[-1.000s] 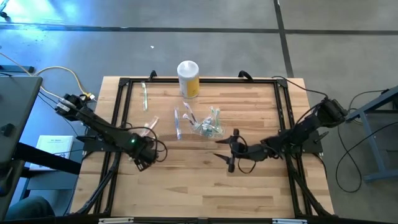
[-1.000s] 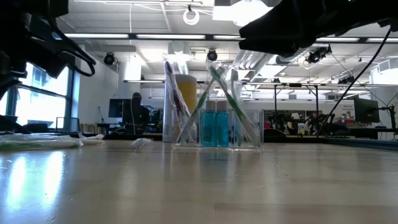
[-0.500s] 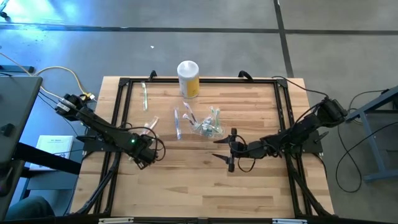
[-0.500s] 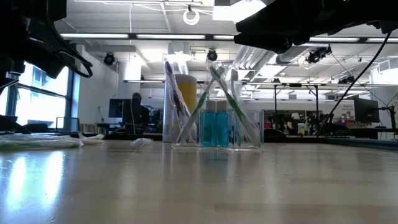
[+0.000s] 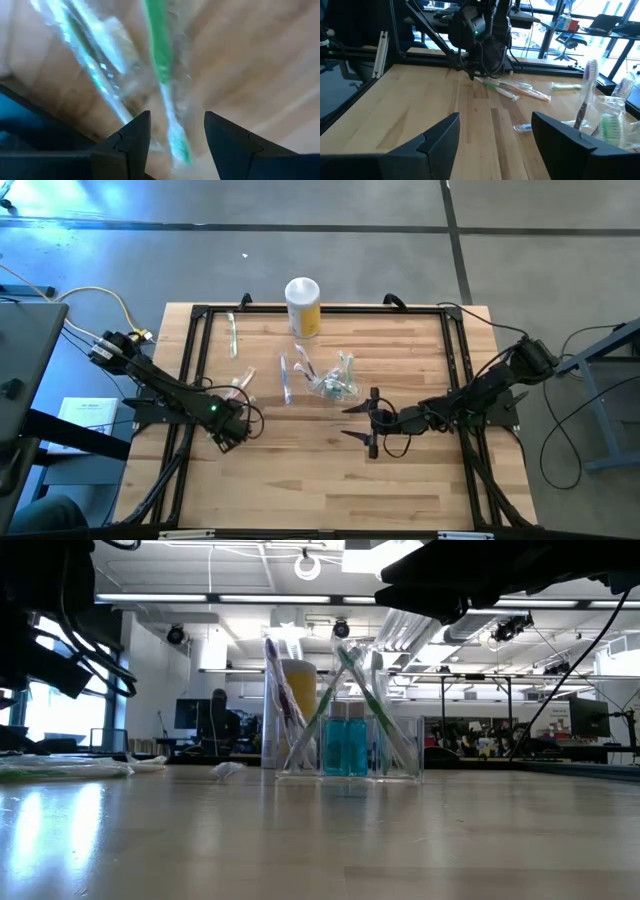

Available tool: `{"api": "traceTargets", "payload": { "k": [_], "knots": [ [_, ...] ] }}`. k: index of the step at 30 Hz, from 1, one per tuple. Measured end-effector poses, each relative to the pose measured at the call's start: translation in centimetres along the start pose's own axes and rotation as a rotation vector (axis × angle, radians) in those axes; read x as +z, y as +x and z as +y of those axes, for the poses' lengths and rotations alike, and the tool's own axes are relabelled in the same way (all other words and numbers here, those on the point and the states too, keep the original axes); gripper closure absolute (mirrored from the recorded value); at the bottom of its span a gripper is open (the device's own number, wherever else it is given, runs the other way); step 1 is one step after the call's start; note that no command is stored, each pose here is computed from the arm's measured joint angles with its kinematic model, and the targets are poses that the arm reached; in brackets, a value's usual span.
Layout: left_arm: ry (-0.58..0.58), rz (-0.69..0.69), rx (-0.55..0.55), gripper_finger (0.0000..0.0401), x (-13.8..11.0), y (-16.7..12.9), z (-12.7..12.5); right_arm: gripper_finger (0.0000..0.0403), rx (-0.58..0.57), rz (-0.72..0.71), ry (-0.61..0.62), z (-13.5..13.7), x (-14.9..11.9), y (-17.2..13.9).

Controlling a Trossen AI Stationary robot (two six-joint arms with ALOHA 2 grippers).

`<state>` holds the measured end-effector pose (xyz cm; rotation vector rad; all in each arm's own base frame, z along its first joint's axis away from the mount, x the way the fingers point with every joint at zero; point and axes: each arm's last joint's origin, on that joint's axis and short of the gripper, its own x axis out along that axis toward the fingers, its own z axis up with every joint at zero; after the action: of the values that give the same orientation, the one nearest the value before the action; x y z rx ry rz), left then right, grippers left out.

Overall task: Pick & Place toothbrushing station
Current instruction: Put the right green toothbrush into the right section of the transparent organizer

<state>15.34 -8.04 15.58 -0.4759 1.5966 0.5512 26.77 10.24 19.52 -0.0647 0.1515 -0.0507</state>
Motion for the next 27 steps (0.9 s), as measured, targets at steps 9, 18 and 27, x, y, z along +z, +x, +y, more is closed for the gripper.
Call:
{"api": "traceTargets", "payload": {
  "k": [9, 18, 27],
  "knots": [
    [-0.021, 0.0, -0.039, 0.0224, -0.2, 1.9, 0.5, 0.0165, 0.0, 0.0, 0.001, 0.0, 0.0, 0.0],
    [-0.065, 0.034, -0.075, 0.0299, -0.3, 2.4, 0.5, 0.0165, 0.028, 0.007, 0.016, 0.1, -0.1, 0.0],
    [-0.019, -0.028, -0.073, 0.0388, -0.3, 2.3, 0.1, 0.0165, 0.047, 0.017, 0.02, 0.2, -0.2, 0.0]
  ]
}}
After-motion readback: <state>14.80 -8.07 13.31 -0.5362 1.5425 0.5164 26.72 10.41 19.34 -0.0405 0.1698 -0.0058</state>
